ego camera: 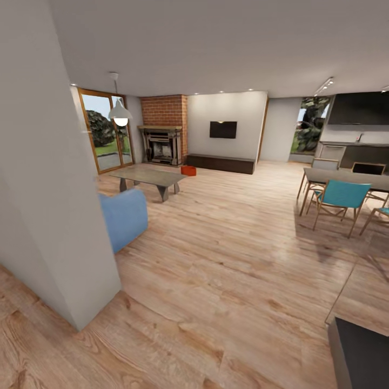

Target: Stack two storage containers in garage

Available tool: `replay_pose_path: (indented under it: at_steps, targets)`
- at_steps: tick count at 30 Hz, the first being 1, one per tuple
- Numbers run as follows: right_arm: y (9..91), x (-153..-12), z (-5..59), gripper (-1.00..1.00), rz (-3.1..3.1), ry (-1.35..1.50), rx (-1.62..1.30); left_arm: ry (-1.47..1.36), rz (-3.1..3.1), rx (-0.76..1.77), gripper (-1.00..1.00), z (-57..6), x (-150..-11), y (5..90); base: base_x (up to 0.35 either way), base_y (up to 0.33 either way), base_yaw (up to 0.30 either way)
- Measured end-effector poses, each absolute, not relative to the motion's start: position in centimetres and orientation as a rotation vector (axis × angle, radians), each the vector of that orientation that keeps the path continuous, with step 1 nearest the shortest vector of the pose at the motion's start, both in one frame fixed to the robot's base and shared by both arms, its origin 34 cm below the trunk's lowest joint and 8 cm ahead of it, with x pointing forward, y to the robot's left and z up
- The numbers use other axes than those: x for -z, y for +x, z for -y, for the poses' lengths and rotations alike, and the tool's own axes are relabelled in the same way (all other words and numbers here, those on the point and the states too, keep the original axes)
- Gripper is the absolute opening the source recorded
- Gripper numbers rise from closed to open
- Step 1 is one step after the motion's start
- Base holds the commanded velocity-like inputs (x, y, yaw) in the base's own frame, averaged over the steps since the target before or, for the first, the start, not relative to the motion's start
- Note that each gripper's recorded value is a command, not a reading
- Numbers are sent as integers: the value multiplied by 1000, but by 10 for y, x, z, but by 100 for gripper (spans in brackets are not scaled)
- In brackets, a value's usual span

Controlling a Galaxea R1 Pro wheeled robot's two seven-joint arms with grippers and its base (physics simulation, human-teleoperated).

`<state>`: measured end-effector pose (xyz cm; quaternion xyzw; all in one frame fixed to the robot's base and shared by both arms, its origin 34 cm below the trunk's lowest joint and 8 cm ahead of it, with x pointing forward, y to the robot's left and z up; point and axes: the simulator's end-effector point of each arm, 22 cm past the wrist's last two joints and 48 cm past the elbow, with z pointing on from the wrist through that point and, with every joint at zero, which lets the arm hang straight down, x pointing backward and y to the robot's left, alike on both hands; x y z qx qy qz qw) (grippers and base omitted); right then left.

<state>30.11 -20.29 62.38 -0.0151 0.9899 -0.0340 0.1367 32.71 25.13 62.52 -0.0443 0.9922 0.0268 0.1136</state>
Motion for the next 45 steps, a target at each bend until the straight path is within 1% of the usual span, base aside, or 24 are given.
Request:
replay_pose_path:
  at_steps: [13,20,40,45]
  targets:
    - [301,-624,203,100,-2866,-44,99,-129,-2943,-84,100,-252,-619,301,324,0,0]
    - [301,-624,203,100,-2865,-44,99,-127,-2990,-85,100,-251,-613,264,324,0,0]
    - [301,-624,203,100,-2865,-43,100,-124,-2990,-83,100,-250,-613,263,324,0,-2]
    - [301,-624,203,100,-2866,-43,101,-123,-2991,-82,100,-249,-613,262,324,0,-206]
